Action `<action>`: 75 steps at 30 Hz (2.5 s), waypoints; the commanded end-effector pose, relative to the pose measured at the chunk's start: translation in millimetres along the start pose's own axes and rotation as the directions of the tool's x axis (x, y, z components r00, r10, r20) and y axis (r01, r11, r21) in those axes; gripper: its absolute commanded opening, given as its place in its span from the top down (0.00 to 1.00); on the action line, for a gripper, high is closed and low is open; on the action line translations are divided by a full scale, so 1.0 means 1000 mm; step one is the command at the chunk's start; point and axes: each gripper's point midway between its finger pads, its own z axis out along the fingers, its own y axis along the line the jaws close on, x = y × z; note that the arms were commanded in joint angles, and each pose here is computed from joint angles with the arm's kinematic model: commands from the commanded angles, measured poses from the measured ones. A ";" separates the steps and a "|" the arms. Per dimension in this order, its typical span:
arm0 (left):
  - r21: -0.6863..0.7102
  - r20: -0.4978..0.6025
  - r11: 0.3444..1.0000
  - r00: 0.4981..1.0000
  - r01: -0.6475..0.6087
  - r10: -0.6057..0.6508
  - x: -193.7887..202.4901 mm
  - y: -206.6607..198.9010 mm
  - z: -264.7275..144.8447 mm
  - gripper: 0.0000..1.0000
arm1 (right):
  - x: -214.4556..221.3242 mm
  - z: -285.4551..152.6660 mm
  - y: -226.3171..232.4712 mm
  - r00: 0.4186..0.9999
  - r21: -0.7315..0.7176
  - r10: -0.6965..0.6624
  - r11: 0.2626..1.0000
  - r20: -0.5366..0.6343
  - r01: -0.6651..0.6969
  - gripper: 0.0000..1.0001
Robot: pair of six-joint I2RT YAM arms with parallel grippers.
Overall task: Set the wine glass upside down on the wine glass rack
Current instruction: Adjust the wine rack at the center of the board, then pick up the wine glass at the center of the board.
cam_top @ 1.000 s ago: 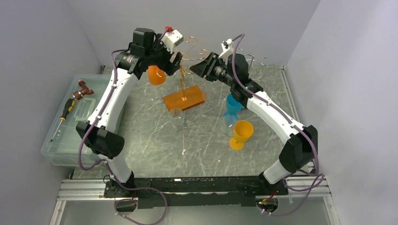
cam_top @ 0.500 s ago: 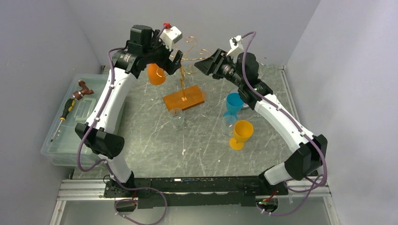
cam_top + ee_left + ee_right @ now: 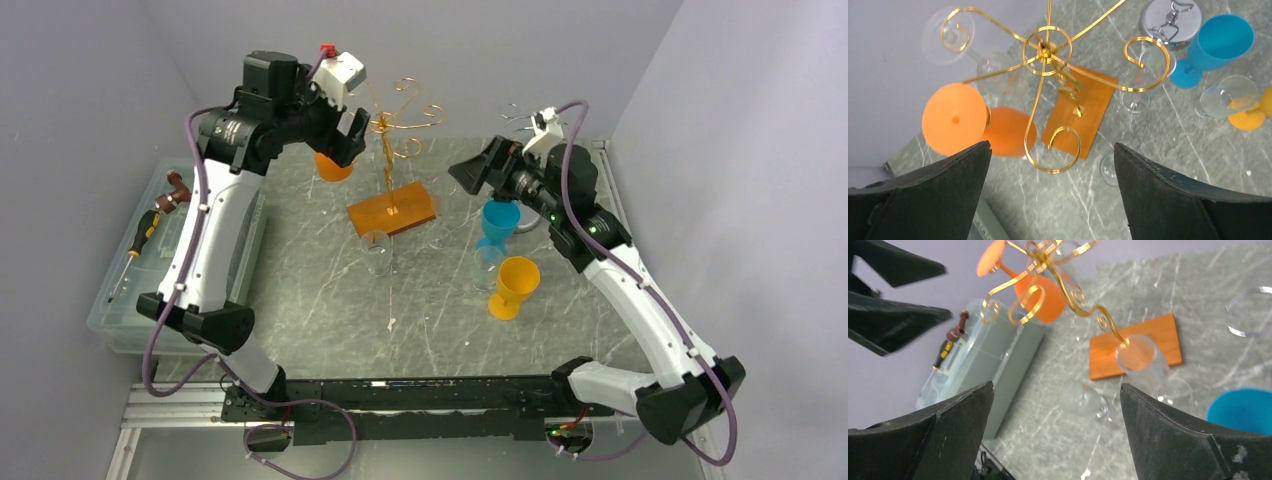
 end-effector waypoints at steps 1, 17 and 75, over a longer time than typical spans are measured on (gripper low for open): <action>-0.088 -0.047 0.995 0.997 0.053 -0.057 0.013 0.009 -0.052 0.00 | 0.033 -0.023 -0.009 0.995 -0.005 -0.024 1.000 -0.093 0.023 0.00; -0.102 -0.055 0.974 0.976 0.203 -0.209 0.044 0.018 -0.090 0.01 | 0.126 0.018 -0.001 0.919 0.160 -0.258 0.936 -0.299 0.315 0.14; -0.027 -0.051 0.977 0.975 0.213 -0.215 0.040 0.014 -0.072 0.03 | 0.077 0.082 -0.108 0.946 0.317 -0.184 0.910 -0.267 0.267 1.00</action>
